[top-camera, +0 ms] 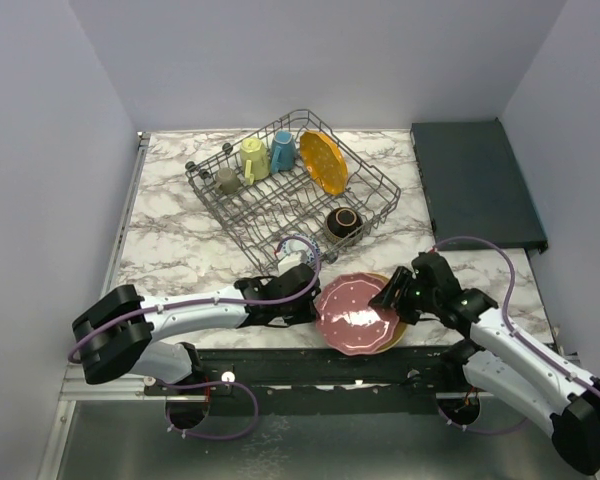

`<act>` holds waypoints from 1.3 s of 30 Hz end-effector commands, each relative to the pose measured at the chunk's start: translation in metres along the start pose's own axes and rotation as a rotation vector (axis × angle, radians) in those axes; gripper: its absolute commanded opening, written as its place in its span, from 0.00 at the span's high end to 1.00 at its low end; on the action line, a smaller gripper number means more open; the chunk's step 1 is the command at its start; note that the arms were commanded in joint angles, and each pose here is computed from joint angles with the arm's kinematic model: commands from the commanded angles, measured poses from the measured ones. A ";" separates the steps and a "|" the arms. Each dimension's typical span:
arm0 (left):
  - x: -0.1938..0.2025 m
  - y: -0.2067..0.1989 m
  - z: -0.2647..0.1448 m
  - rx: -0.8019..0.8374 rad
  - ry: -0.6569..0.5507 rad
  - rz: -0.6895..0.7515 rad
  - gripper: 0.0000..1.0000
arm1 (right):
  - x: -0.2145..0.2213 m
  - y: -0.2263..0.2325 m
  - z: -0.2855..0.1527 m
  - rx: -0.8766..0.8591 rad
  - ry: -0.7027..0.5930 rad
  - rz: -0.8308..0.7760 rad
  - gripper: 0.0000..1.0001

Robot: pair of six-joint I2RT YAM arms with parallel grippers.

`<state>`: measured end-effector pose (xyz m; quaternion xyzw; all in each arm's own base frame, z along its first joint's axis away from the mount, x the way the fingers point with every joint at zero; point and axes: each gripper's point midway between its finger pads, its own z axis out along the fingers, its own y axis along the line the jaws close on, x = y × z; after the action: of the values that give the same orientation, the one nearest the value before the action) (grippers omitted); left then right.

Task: Load the mixed dishes into the dish rack
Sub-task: Pick up the plate at the center of the board.

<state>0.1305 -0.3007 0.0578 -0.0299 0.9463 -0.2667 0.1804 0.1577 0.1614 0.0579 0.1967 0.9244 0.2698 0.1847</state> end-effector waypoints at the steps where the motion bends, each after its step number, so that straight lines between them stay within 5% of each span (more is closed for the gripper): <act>1: 0.021 0.022 0.007 -0.072 0.087 0.050 0.99 | 0.010 0.021 -0.007 -0.151 0.029 -0.007 0.43; 13: 0.016 0.013 0.003 -0.044 0.072 0.056 1.00 | 0.001 0.050 -0.038 -0.319 -0.046 -0.058 0.59; 39: 0.014 0.006 -0.001 -0.016 0.065 0.060 1.00 | 0.024 0.053 -0.017 -0.408 0.080 -0.070 0.56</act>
<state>0.1183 -0.2804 0.0366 -0.0062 0.9646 -0.2145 0.1534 0.1434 0.1912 0.0763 0.1384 0.8859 0.3997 0.1903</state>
